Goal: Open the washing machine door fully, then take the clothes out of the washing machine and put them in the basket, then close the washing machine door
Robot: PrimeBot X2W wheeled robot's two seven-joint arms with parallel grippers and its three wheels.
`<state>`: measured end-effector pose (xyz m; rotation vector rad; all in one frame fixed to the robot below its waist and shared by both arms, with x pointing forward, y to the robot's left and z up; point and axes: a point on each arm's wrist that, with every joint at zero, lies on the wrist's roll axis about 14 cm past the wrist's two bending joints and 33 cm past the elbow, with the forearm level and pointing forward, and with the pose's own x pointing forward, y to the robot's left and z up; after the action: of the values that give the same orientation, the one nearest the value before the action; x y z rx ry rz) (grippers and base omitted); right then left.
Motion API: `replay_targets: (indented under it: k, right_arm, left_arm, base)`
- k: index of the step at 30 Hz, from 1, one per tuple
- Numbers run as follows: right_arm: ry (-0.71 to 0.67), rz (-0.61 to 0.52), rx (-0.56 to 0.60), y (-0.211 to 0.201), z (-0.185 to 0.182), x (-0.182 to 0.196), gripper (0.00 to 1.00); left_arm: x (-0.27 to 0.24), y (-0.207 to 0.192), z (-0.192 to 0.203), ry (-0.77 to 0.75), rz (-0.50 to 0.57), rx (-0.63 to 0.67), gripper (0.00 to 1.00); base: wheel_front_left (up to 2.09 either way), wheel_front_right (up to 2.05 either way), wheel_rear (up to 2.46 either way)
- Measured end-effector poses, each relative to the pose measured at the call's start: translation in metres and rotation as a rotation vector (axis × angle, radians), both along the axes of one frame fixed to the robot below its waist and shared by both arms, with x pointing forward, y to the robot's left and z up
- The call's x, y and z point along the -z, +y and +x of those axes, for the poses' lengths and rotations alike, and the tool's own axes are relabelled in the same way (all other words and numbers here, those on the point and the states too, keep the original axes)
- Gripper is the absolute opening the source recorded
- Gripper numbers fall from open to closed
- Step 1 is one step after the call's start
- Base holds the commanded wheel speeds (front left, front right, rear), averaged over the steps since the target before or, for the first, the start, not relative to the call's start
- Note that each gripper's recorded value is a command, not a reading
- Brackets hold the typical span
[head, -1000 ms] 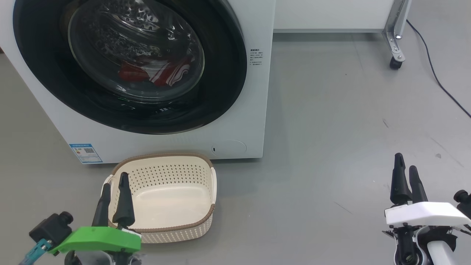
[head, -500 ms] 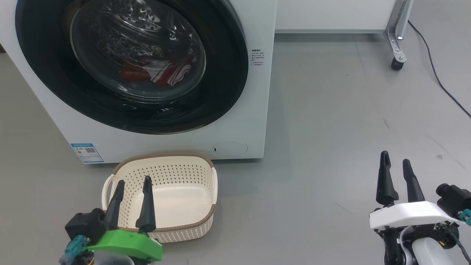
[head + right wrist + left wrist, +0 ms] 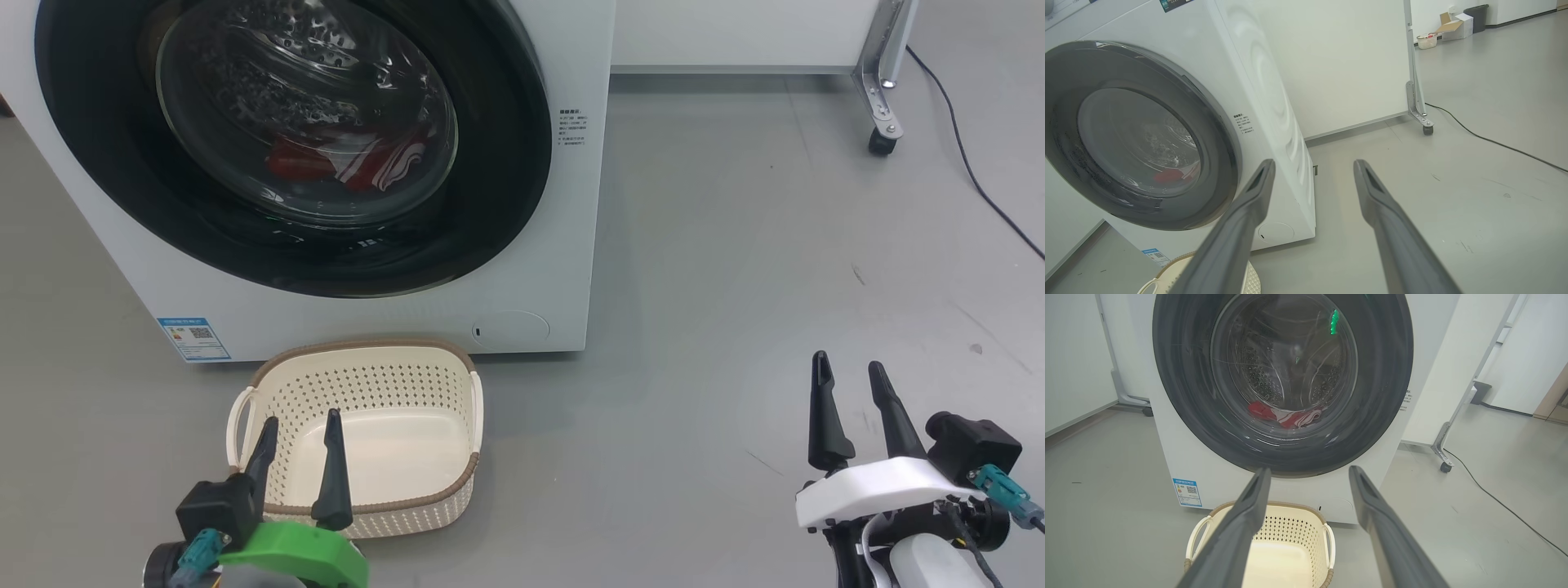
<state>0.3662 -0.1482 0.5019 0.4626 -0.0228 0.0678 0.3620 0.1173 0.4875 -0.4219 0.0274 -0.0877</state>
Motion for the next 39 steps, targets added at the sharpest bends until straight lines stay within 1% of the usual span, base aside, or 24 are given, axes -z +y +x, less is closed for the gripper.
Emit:
replay_targets:
  k: [6,10,15,39]
  right_arm:
    - [0.031,-0.06,-0.008,0.0,-0.002,0.009,1.0]
    - [0.048,-0.107,-0.021,0.002,-0.002,0.015,1.0]
    - [0.073,-0.154,-0.032,0.003,-0.003,0.022,1.0]
    - [0.097,-0.141,-0.035,0.01,-0.001,0.027,1.0]
  left_arm:
    - [0.009,0.0,-0.002,0.025,0.049,-0.005,1.0]
    - [0.015,0.001,-0.003,0.038,0.101,-0.003,1.0]
    - [0.021,0.001,-0.005,0.056,0.127,-0.004,1.0]
    - [0.03,0.0,-0.008,0.088,0.132,-0.008,1.0]
  base:
    - [0.0,0.0,0.0]
    - [0.0,0.0,0.0]
    - [0.0,0.0,0.0]
    - [0.0,0.0,0.0]
